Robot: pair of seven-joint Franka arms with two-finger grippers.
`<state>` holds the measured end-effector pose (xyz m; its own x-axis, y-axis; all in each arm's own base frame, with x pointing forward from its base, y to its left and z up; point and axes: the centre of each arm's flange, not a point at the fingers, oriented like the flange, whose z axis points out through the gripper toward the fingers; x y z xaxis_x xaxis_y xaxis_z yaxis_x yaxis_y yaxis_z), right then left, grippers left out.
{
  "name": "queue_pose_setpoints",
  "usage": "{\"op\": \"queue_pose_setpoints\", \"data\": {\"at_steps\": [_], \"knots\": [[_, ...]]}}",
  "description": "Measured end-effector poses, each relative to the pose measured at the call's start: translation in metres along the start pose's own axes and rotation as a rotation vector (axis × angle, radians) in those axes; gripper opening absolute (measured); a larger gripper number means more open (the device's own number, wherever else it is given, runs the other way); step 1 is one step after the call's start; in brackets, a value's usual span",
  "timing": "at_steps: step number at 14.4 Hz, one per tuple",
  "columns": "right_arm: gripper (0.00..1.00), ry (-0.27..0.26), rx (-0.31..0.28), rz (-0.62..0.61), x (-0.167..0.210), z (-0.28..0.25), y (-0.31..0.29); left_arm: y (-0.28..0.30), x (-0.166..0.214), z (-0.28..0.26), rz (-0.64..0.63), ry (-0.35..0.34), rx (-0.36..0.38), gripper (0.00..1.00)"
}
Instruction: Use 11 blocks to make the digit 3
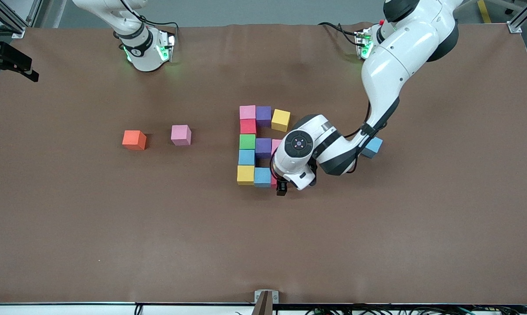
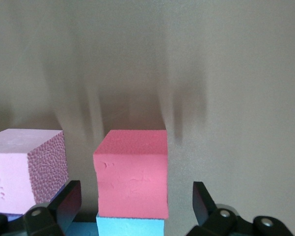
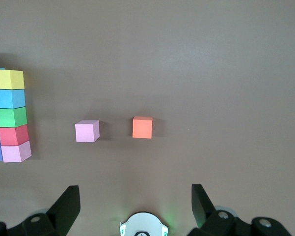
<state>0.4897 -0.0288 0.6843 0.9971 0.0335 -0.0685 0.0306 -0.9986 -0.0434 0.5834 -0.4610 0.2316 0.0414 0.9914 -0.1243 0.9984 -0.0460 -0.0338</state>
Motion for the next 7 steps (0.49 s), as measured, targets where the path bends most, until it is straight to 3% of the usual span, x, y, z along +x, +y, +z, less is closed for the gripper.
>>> {"op": "queue_pose_setpoints", "data": {"at_steps": [4,7], "knots": [[1.00,0.000,0.000,0.001,0.000,0.000,0.000,0.013,0.011,-0.026,0.004,-0.004,-0.034,1.00],[1.00,0.000,0.000,0.001,0.000,0.000,0.000,0.035,0.040,-0.057,0.103,-0.002,-0.075,1.00]]}}
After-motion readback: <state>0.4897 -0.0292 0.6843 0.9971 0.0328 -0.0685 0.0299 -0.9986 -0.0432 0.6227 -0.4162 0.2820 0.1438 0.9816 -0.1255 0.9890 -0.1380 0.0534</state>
